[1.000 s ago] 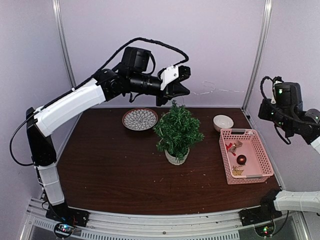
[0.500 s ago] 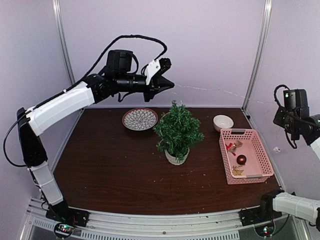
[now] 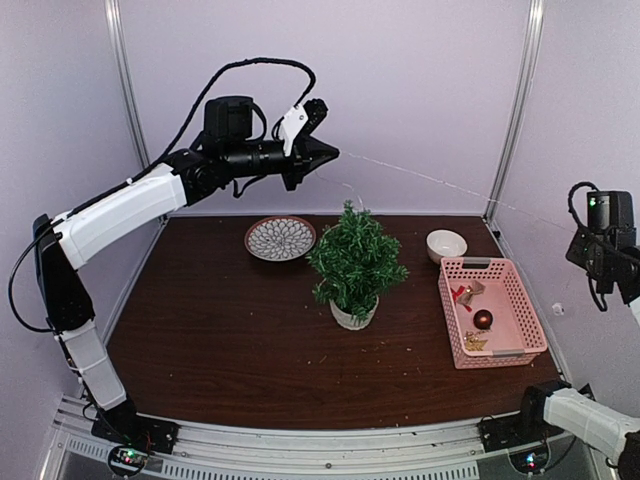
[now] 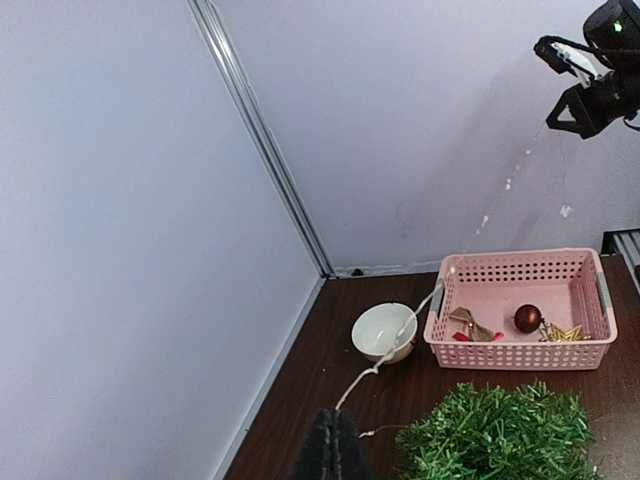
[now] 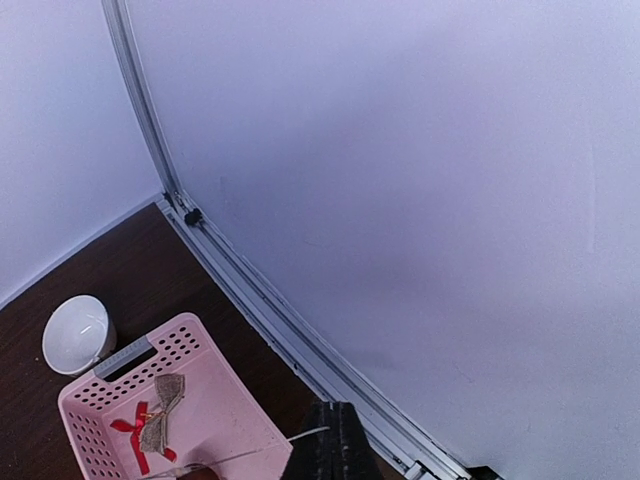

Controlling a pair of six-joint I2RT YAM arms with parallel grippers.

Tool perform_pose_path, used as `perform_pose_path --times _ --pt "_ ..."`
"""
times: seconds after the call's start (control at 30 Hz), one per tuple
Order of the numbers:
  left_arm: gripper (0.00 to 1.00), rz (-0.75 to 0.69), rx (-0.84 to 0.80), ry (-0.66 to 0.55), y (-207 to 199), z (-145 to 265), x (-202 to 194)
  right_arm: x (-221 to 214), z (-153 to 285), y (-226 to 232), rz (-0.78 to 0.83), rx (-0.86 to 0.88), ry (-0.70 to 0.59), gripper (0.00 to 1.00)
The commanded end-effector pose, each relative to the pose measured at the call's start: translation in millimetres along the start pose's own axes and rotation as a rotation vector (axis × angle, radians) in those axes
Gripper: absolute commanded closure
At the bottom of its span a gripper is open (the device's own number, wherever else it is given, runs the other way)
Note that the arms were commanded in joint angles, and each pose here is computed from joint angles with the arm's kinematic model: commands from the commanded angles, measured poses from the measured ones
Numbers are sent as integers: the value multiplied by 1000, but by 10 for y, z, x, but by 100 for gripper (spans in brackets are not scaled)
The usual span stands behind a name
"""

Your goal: Decorate the small christmas tree

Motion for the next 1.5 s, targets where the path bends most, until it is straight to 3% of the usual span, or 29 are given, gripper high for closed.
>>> perform_pose_path --times 0.0,0.13,0.37,0.73,0.87,1.0,1.17,1.37,1.47 --pt "100 9 73 -53 184 17 110 -20 -7 -109 28 -43 1 100" --pt "100 33 65 -61 207 -60 98 -40 -21 -61 46 -3 20 100" --pt "100 56 -68 -96 -78 -442 190 -204 86 270 74 307 149 100" --pt "100 172 -192 -178 -821 -1035 347 -173 529 209 119 542 112 100" --pt "100 187 -233 -141 -1124 -1199 259 -151 659 259 124 643 96 100" --pt "100 94 -265 -41 -1412 -1228 168 -150 763 275 138 711 93 100" --pt "69 78 -247 12 -1375 -1075 364 -170 853 162 145 703 93 100" --pt "44 95 -267 25 -1315 -778 566 -304 964 0 142 699 150 100" --pt "38 110 -194 -8 -1192 -568 721 -331 1027 -83 138 699 145 100"
Point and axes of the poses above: each gripper's point midway between its finger pads, its own z axis back along the fingers, its own y axis along the line the jaws close on, x = y × z, the point moved 5 cm from there along z, back along the fingers, and after that the axes turned 9 degrees about -z, right-handed, at the moved point
